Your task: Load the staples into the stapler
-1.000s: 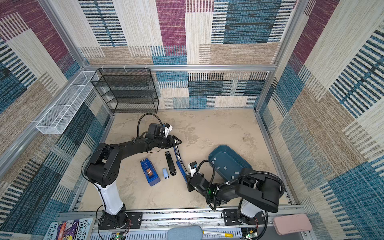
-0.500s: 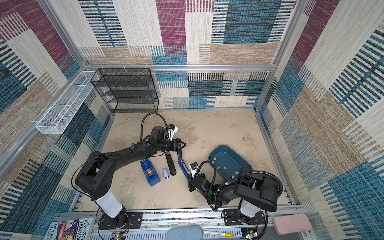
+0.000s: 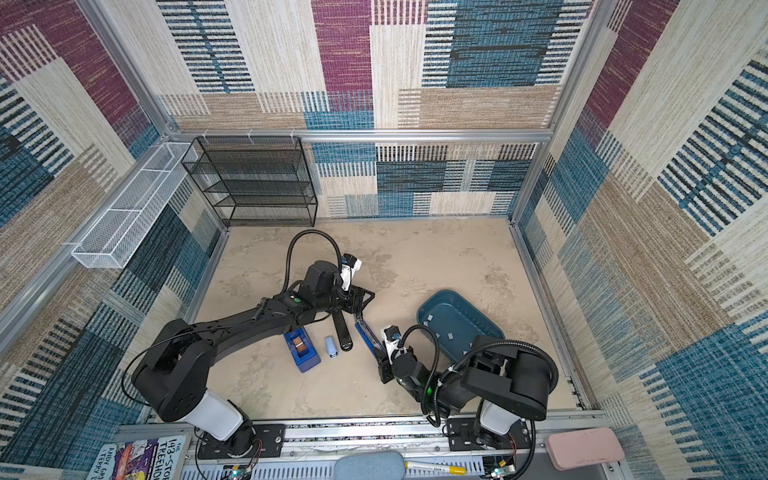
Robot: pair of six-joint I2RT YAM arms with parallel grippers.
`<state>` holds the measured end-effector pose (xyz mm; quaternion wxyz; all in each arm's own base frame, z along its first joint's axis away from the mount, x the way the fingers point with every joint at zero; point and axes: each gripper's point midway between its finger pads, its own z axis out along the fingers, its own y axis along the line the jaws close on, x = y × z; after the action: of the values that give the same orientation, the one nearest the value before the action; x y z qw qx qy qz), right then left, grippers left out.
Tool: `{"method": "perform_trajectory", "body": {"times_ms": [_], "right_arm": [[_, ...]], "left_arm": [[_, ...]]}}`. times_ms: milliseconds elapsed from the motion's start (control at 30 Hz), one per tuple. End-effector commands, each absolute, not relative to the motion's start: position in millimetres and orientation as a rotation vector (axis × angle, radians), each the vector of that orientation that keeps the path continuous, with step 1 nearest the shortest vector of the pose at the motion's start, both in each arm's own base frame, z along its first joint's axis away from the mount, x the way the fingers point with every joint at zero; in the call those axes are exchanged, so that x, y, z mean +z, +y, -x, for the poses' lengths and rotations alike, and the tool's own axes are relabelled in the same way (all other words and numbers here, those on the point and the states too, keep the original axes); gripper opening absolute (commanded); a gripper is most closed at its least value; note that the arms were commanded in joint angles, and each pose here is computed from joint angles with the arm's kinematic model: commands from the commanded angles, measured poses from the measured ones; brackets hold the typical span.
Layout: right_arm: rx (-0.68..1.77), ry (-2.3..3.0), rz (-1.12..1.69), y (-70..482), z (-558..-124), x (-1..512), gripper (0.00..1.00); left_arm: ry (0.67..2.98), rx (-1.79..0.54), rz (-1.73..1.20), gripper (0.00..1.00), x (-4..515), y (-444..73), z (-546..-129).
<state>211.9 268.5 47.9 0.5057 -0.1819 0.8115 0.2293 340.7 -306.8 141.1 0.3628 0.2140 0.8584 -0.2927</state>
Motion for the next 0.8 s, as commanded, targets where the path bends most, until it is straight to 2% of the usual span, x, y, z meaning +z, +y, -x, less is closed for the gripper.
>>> {"method": "perform_trajectory", "body": {"times_ms": [0,167,300,433,533,667,767], "right_arm": [[0.613,1.887,0.430,273.5,-211.1,64.0,0.40],[0.616,1.885,0.445,267.2,-205.3,62.2,0.45],[0.633,1.880,0.460,263.1,-198.9,62.1,0.52],[0.623,1.886,0.468,261.0,-198.0,59.3,0.53],[0.614,1.892,0.474,262.7,-198.5,56.0,0.42],[0.608,1.896,0.481,265.3,-199.4,52.7,0.39],[0.599,1.893,0.480,266.7,-201.4,52.5,0.34]], "left_arm": [[2.190,-0.661,-0.589,0.61,141.0,-305.4,-344.7],[2.190,-0.625,-0.605,0.61,139.3,-307.4,-343.8],[2.192,-0.624,-0.617,0.60,138.9,-310.4,-343.5],[2.191,-0.620,-0.629,0.60,139.0,-312.7,-341.8],[2.189,-0.614,-0.630,0.60,139.6,-312.8,-341.6],[2.185,-0.611,-0.644,0.60,140.2,-314.8,-339.6],[2.185,-0.603,-0.647,0.60,140.0,-315.4,-339.1]]}}
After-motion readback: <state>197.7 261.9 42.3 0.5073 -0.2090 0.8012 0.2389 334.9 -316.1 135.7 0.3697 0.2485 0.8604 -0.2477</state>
